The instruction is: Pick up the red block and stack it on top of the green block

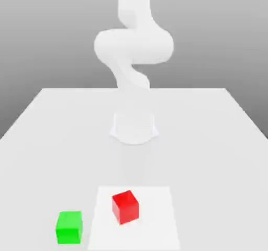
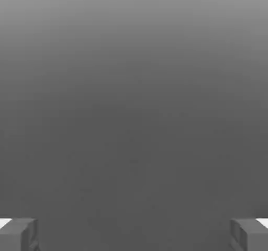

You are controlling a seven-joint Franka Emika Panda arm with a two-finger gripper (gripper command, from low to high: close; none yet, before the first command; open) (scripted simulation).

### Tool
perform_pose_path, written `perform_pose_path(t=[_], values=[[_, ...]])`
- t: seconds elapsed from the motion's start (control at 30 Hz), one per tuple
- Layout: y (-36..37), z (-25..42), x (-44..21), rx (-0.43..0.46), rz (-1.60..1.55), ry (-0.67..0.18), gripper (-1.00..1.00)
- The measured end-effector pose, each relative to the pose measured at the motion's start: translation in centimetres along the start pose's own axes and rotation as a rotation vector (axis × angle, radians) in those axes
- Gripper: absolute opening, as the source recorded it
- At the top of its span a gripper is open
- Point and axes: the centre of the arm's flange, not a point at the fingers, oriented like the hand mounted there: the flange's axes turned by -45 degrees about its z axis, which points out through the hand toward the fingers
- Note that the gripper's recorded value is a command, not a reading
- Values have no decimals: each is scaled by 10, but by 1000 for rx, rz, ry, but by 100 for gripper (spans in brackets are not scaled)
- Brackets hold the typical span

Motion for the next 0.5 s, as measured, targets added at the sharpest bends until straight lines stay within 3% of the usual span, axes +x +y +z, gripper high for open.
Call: perform_pose_path(t=[0.23, 0.5], values=[[5, 161, -55, 24, -144, -245, 0], [8, 296, -173, 95, -297, -513, 0]])
